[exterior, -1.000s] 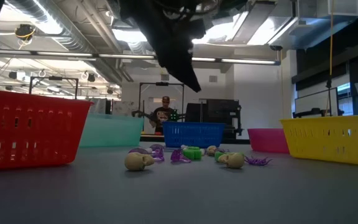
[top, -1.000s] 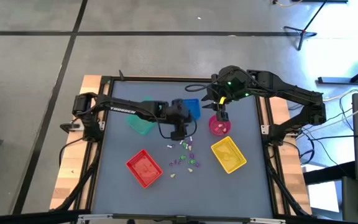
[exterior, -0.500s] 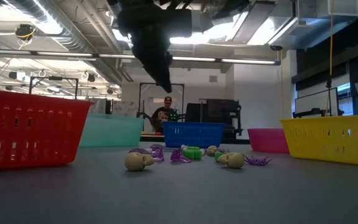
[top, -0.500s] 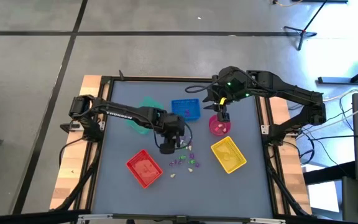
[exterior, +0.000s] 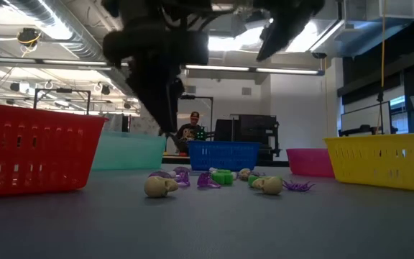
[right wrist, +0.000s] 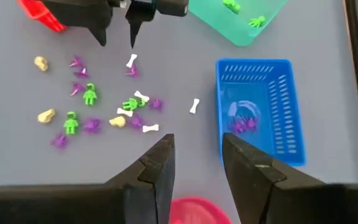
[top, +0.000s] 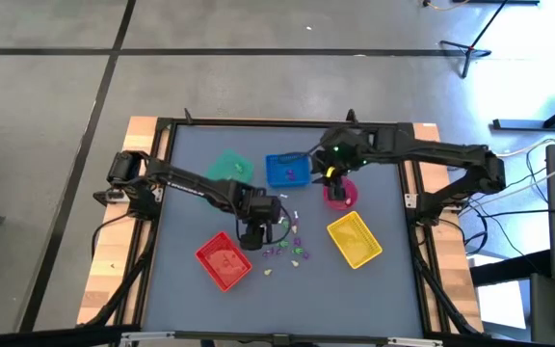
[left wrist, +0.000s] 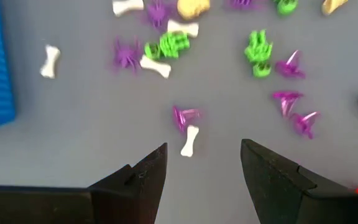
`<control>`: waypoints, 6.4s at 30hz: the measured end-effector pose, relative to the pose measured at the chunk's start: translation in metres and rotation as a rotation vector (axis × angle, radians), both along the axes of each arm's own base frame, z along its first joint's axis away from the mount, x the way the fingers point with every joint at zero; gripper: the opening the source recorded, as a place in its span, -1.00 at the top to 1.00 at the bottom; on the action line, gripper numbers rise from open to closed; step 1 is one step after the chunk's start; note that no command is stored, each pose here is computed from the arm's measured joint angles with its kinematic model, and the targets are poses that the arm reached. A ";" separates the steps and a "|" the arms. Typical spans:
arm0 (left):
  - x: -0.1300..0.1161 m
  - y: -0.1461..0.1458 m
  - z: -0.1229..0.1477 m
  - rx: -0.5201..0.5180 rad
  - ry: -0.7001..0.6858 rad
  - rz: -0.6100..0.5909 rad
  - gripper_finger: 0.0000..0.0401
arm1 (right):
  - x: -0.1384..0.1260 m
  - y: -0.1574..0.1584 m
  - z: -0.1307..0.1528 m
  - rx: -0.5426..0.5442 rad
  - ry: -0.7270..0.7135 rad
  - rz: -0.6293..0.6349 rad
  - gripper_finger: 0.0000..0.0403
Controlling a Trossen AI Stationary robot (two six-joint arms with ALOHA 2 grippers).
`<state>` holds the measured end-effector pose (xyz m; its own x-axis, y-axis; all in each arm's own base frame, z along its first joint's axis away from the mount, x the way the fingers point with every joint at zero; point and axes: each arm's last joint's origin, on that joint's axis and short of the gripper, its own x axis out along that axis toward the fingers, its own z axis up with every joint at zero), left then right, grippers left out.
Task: Sort Halloween decoration
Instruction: Put the white bone toy into the yellow bin
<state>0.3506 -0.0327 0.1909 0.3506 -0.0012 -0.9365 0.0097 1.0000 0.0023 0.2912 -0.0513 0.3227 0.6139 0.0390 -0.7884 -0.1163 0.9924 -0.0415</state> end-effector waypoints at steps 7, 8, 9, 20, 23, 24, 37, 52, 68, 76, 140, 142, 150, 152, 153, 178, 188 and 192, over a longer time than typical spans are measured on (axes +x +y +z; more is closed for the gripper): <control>-0.010 0.001 -0.024 0.001 0.013 -0.002 0.07 | 0.003 -0.001 -0.050 -0.001 -0.017 -0.001 0.35; -0.012 0.001 -0.027 0.001 0.013 -0.002 0.07 | 0.003 -0.001 -0.055 -0.002 -0.020 -0.001 0.35; -0.013 0.001 -0.030 0.001 0.012 -0.002 0.07 | 0.003 0.000 -0.059 -0.002 -0.023 -0.001 0.35; -0.015 0.002 -0.045 -0.005 -0.057 -0.001 0.07 | 0.005 0.000 -0.082 -0.003 -0.118 0.002 0.35; -0.019 0.002 -0.051 -0.001 -0.063 0.001 0.07 | 0.005 0.000 -0.082 0.002 -0.125 0.003 0.35; -0.020 0.003 -0.053 0.001 -0.064 0.002 0.07 | 0.005 0.000 -0.082 0.002 -0.125 0.003 0.35; -0.022 0.013 -0.060 -0.011 -0.101 0.054 0.07 | 0.005 0.000 -0.082 0.002 -0.124 0.003 0.35; -0.022 0.017 -0.060 -0.060 -0.095 0.052 0.34 | 0.005 0.000 -0.082 0.001 -0.124 0.003 0.35; -0.022 0.017 -0.060 -0.062 -0.095 0.050 0.67 | 0.005 0.000 -0.082 0.000 -0.124 0.003 0.35; -0.022 0.017 -0.060 -0.062 -0.095 0.050 0.79 | 0.005 0.000 -0.082 0.000 -0.124 0.003 0.35; 0.026 0.027 0.011 0.277 -0.351 0.244 0.92 | 0.005 0.001 -0.081 0.391 -0.093 -0.361 0.35; 0.027 0.028 0.014 0.300 -0.364 0.260 0.92 | 0.005 0.002 -0.081 0.454 -0.085 -0.396 0.35; 0.034 0.028 0.026 0.325 -0.422 0.288 0.92 | 0.008 0.002 -0.078 0.566 -0.114 -0.477 0.35; 0.035 0.028 0.028 0.324 -0.430 0.289 0.92 | 0.009 0.002 -0.076 0.585 -0.126 -0.475 0.35; 0.035 0.028 0.029 0.323 -0.433 0.290 0.92 | 0.010 0.002 -0.076 0.592 -0.128 -0.480 0.35; 0.042 0.027 0.037 0.304 -0.538 0.308 0.92 | 0.010 0.002 -0.076 0.601 -0.128 -0.490 0.35; 0.042 0.027 0.037 0.304 -0.538 0.308 0.92 | 0.010 0.002 -0.076 0.601 -0.128 -0.490 0.35; 0.042 0.027 0.037 0.304 -0.538 0.308 0.92 | 0.010 0.002 -0.076 0.601 -0.128 -0.490 0.35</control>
